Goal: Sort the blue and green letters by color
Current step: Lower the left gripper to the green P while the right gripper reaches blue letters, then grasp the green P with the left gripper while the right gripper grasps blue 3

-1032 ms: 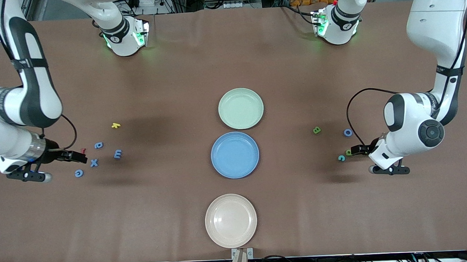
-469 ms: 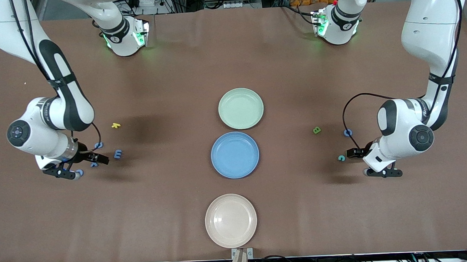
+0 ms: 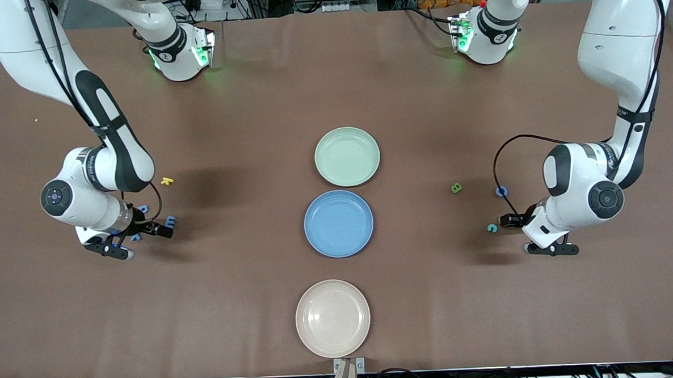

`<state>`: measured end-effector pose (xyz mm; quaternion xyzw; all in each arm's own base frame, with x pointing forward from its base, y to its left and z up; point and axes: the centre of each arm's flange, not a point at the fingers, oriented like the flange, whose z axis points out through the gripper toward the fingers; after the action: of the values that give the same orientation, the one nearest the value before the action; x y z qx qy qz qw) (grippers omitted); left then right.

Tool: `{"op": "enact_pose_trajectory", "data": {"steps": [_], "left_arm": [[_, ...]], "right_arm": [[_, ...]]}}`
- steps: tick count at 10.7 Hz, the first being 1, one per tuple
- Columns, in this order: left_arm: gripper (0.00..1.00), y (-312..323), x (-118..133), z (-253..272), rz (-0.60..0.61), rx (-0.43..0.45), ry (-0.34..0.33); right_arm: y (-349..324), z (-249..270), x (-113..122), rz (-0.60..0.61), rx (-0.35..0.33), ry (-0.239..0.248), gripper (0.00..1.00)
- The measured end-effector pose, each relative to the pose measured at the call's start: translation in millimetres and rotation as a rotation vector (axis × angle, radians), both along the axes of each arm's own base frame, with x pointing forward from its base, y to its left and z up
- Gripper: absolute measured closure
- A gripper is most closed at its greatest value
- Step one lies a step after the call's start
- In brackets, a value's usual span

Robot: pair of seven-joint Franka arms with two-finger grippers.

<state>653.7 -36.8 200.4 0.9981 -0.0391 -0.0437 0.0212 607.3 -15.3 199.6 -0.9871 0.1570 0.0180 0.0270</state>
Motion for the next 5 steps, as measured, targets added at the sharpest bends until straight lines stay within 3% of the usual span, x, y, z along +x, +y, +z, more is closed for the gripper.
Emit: {"op": "enact_pose_trajectory", "data": {"steps": [3, 5], "left_arm": [[0.24, -0.5, -0.4, -1.3, 0.000, 0.000, 0.002], [0.24, -1.5, -1.6, -6.1, 0.000, 0.000, 0.010]], "right_arm": [[1.1, -27.7, -19.1, -0.001, -0.010, -0.016, 0.00], [6.0, -35.2, -26.3, 0.008, -0.009, -0.008, 0.05]]}}
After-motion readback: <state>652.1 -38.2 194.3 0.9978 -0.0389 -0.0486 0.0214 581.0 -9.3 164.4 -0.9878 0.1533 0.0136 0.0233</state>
